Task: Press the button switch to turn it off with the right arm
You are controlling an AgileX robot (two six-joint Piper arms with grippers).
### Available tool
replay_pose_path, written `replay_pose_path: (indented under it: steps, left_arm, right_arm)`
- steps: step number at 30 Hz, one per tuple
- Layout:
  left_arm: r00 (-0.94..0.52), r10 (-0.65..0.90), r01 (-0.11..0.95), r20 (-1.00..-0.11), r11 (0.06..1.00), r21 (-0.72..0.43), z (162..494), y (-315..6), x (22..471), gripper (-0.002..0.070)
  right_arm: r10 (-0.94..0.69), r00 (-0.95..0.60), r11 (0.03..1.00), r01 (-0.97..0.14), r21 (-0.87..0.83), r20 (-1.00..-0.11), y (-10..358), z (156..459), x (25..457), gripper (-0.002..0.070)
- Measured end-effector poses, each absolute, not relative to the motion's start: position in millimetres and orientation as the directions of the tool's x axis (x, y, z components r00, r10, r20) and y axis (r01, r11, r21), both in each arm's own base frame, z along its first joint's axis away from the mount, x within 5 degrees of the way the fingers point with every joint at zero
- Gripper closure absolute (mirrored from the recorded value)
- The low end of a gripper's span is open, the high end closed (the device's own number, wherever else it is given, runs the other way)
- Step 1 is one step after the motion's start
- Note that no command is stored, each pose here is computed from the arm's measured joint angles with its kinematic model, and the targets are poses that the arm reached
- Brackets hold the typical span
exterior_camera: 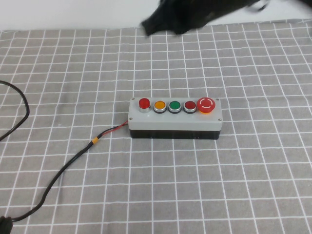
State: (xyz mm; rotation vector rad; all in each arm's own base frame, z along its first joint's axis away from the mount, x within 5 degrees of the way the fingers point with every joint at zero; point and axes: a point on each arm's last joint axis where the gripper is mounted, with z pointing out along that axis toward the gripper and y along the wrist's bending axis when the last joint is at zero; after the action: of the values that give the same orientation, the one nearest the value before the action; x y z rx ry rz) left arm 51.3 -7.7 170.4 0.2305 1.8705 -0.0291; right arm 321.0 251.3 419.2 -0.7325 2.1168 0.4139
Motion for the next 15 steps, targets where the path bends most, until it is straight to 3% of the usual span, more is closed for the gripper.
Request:
replay_pose_path:
  steps: [5,9,15]
  left_arm:
    - [-0.289,0.144,0.173,-0.946,0.98,0.096,170.4,-7.7,51.3,0.0678]
    - [-0.289,0.144,0.173,-0.946,0.98,0.096,170.4,-7.7,51.3,0.0678]
    - [-0.289,0.144,0.173,-0.946,0.98,0.096,170.4,-7.7,51.3,0.0678]
  right_arm:
    - [-0.363,-0.425,0.786,-0.618,-0.027,-0.83,212.7,467.2,278.0,0.0692]
    - [-0.337,-0.408,0.796,-0.605,-0.025,-0.849,181.9,476.2,239.5,0.0692]
    - [-0.267,-0.424,0.791,-0.61,0.055,-0.865,141.7,436.2,180.2,0.0692]
